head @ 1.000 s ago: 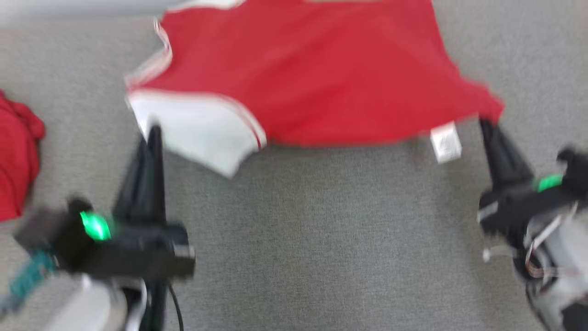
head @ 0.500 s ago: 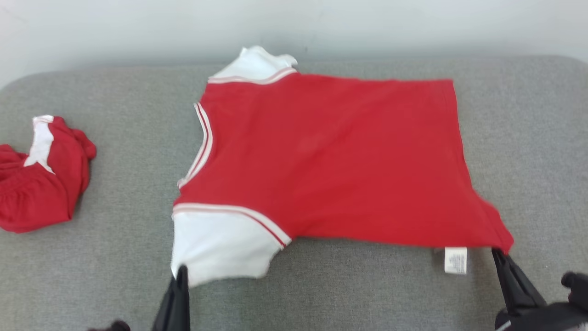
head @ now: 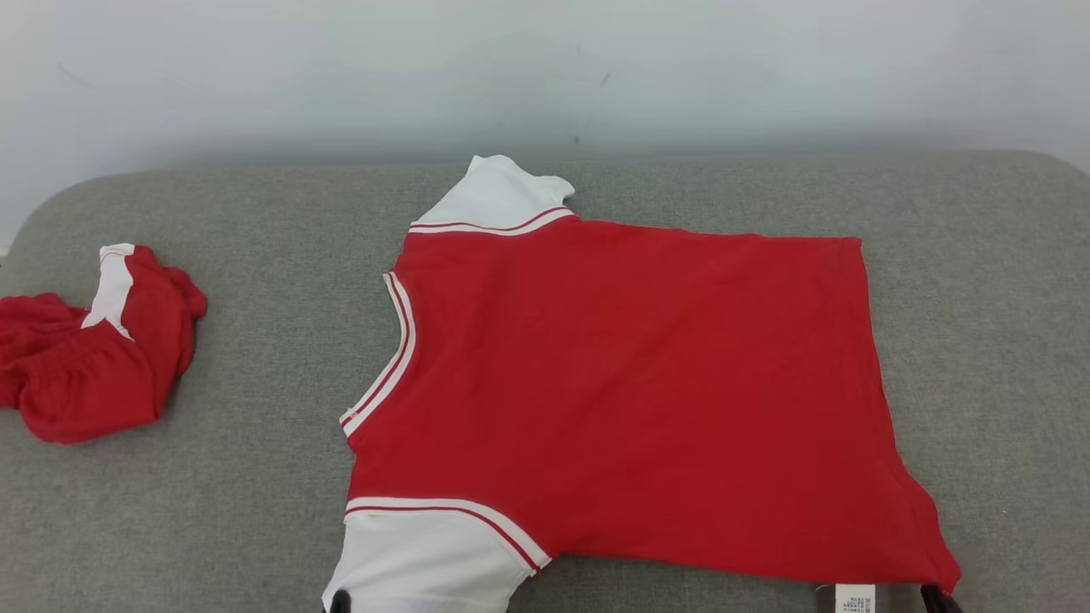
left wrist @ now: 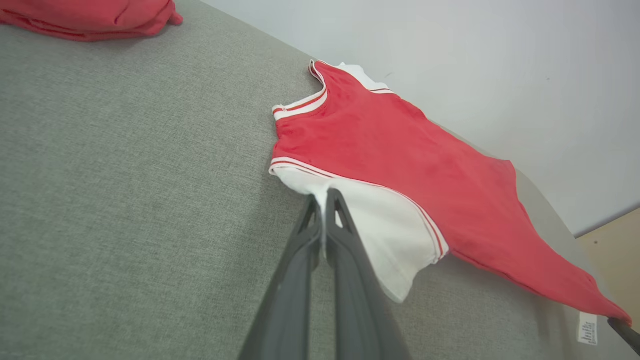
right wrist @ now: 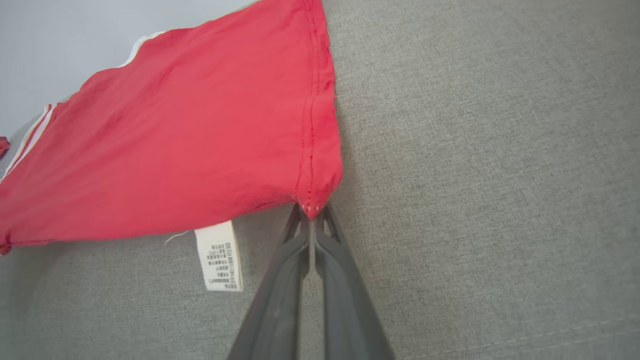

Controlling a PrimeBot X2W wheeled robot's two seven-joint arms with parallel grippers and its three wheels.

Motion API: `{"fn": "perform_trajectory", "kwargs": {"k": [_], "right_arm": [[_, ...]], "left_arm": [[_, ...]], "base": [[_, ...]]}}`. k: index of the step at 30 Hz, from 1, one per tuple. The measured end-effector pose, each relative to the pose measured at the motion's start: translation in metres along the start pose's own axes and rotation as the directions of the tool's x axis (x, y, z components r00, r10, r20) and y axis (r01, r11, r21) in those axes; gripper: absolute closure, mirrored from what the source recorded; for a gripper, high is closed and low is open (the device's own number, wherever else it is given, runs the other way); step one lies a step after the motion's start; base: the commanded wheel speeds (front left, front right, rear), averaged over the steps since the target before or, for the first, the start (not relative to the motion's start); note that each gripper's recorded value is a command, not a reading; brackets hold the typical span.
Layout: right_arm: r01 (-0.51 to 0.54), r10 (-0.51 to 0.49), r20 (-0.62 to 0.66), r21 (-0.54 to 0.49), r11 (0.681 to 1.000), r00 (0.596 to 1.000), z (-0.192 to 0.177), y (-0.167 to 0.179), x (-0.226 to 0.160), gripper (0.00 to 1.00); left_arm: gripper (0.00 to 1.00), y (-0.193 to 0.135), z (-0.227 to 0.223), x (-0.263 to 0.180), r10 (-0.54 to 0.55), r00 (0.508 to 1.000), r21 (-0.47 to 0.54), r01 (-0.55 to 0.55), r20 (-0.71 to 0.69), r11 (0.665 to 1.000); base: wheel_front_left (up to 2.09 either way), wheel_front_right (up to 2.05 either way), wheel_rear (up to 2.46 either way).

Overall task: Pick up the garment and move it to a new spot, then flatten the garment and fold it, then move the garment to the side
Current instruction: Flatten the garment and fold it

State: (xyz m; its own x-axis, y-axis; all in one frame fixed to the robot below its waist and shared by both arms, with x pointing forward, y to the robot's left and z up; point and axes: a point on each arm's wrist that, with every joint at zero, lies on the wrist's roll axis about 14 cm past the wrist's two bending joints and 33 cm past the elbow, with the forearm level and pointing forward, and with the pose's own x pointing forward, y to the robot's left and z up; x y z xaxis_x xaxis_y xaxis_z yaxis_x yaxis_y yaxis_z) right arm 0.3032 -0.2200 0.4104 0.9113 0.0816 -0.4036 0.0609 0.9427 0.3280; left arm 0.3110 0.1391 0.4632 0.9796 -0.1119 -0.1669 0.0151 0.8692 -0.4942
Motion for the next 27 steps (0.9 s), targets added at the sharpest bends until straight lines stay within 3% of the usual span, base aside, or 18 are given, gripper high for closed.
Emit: {"fn": "perform_trajectory", "kwargs": {"k": [7,14,27], "right_arm": [[0.001,0.0,-0.033,0.018,1.0,0.999,-0.008,0.008,-0.001,1.0],[-0.044,0.044,-0.002,0.015,0.999,0.999,0.011,0.023,0.015,1.0],[-0.069,0.069,0.011,-0.001,0.998,0.998,0.054,0.025,0.072,1.0]], "left_arm": [[1.0,-0.013,0.007,0.014,-0.081,0.997,0.058,0.081,0.001,0.995],[1.0,-0.046,0.034,0.055,-0.248,0.969,0.198,0.244,-0.001,0.949],[1.0,-0.05,0.059,0.138,-0.295,0.954,0.305,0.294,-0.043,0.906]], "base": [[0.0,0.0,0.0],[0.0,0.0,0.0],[0.0,0.0,0.0]]}}
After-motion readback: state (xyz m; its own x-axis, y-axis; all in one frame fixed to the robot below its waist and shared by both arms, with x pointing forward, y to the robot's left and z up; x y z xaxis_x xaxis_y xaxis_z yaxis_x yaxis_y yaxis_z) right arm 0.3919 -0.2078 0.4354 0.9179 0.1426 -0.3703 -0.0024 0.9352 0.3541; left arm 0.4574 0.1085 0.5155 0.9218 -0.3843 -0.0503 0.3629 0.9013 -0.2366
